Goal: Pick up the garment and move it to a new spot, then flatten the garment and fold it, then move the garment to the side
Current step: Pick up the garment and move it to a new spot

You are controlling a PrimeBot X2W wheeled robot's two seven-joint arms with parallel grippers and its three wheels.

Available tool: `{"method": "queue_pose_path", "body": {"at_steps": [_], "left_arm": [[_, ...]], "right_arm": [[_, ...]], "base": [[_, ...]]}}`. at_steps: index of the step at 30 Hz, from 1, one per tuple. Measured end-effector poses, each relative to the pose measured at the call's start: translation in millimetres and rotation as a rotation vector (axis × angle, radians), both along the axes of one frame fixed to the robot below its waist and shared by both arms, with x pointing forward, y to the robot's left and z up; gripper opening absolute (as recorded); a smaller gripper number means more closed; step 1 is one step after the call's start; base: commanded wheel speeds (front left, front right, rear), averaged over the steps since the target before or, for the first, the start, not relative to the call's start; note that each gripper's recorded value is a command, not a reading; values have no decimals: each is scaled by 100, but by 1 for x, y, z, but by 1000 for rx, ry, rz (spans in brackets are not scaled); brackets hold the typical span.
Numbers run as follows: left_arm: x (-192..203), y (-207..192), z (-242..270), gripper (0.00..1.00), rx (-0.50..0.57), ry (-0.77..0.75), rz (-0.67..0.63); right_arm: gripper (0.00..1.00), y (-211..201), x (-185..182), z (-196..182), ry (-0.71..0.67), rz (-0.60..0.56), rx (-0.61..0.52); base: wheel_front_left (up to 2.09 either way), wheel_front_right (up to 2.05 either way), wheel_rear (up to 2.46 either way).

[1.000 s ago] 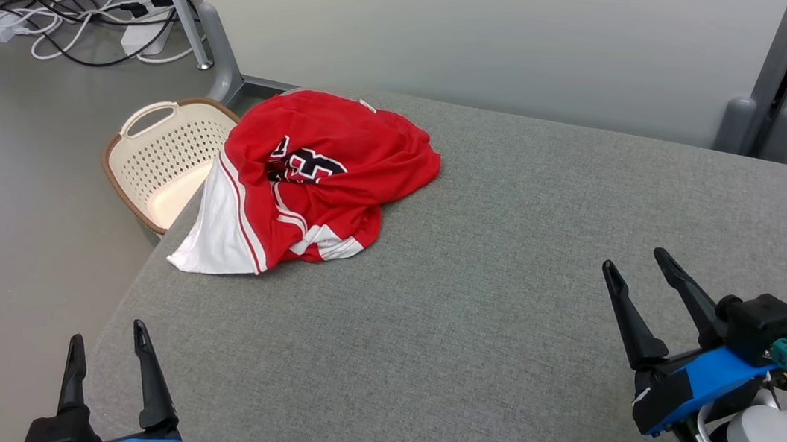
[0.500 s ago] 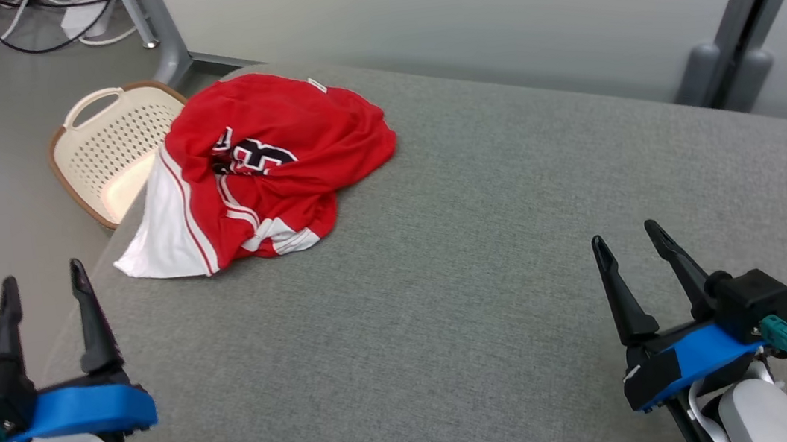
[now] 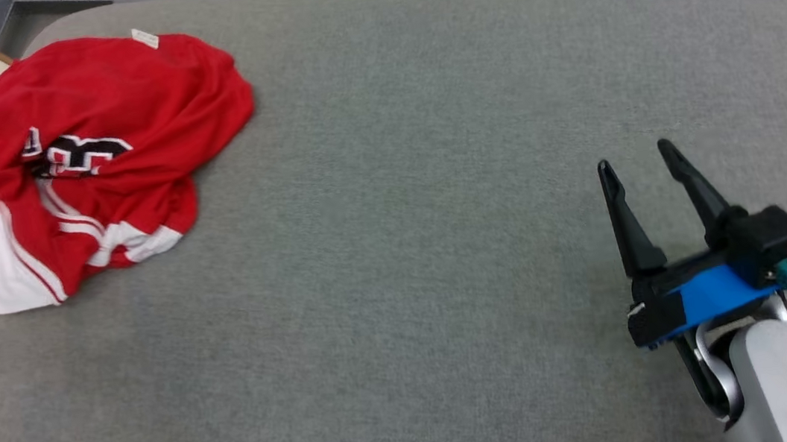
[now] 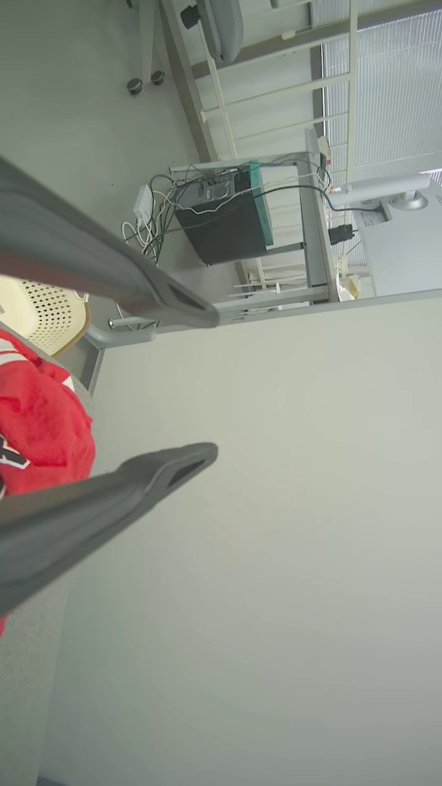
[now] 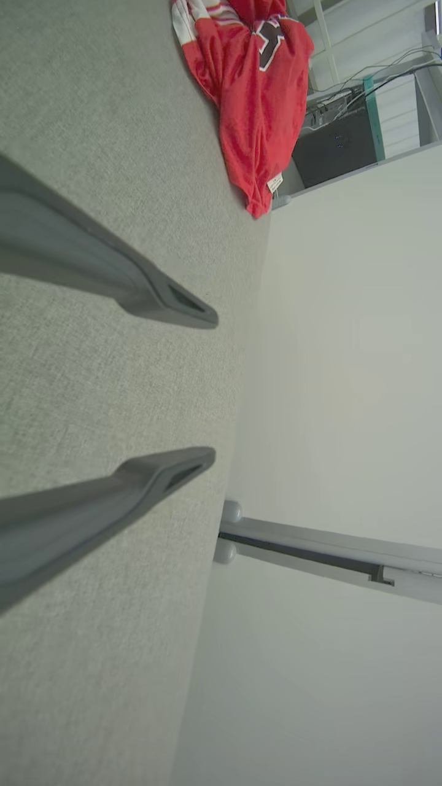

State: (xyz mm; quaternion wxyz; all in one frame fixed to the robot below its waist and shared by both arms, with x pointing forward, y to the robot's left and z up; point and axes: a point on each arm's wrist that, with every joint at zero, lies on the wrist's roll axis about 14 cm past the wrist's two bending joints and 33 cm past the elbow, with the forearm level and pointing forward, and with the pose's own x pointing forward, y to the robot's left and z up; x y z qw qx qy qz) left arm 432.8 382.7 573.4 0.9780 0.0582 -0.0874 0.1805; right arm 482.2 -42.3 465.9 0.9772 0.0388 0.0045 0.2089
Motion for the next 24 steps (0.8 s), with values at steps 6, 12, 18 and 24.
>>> {"method": "queue_pose_path", "body": {"at_steps": [6, 12, 18, 24], "left_arm": [[52, 6, -11, 100, -38, 33, -38], [83, 9, -59, 100, -96, 214, -48], [90, -1, -116, 100, -153, 407, -64], [82, -16, -168, 100, -222, 574, -71]], "right_arm": [[100, -28, 10, -8, -1, -70, -30], [100, -44, 17, -15, 4, -107, -55], [100, -48, 21, -21, 8, -116, -67], [100, -49, 25, -26, 15, -117, -74]], "base": [[0, 0, 0], [0, 0, 0], [0, 0, 0], [0, 0, 0]]}}
